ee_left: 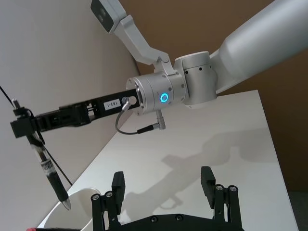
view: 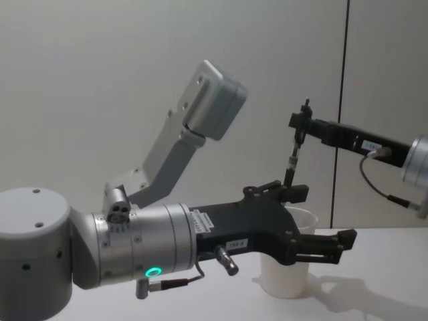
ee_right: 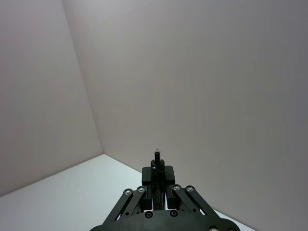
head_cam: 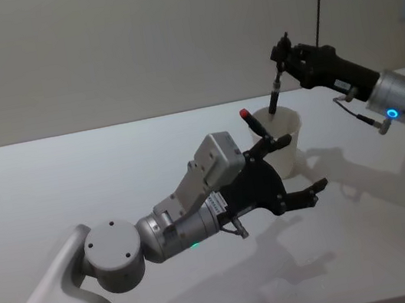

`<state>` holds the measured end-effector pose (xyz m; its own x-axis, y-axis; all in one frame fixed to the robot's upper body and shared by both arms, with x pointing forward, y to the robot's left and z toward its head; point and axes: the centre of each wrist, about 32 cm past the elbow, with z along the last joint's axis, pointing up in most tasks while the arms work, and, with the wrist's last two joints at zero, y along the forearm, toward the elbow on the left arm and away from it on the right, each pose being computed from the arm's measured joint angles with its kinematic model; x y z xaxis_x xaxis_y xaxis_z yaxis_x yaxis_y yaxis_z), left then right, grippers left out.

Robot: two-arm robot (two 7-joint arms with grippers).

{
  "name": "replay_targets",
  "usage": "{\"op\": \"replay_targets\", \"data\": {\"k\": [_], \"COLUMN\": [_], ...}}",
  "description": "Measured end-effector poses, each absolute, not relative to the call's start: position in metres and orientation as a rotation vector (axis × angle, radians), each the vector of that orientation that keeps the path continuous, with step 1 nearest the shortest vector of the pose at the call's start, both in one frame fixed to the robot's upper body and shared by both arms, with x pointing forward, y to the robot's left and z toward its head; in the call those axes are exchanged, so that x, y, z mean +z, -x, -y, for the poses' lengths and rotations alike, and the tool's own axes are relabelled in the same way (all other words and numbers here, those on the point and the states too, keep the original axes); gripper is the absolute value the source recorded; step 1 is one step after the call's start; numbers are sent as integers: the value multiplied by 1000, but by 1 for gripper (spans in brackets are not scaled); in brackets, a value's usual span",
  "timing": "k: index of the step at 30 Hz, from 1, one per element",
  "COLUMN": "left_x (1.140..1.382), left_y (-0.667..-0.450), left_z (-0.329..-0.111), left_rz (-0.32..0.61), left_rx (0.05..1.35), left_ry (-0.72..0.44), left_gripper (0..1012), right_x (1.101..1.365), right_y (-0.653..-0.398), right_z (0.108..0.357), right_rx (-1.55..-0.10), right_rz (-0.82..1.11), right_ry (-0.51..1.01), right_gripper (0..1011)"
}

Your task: Place the pen into the pen holder.

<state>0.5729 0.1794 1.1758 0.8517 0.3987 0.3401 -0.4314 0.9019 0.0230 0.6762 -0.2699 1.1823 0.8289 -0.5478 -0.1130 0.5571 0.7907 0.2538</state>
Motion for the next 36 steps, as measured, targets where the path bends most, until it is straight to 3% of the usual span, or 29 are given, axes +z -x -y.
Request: {"op": "replay_targets", "data": {"k": [22,36], "left_x": [1176,1176], "left_y": [-573,-573], "left_z": [-179,-179], "left_rz": [336,336], "left_rx": [438,438], "left_ry": [-100,-100], "left_gripper": [1000,1000], "right_x": [1174,1171], "right_y": [-675,-673], "right_z": [263,264], "right_rx": [-619,-641], "right_rz": [19,40], "right_ry": [-203,-172], "right_gripper": [147,558]}}
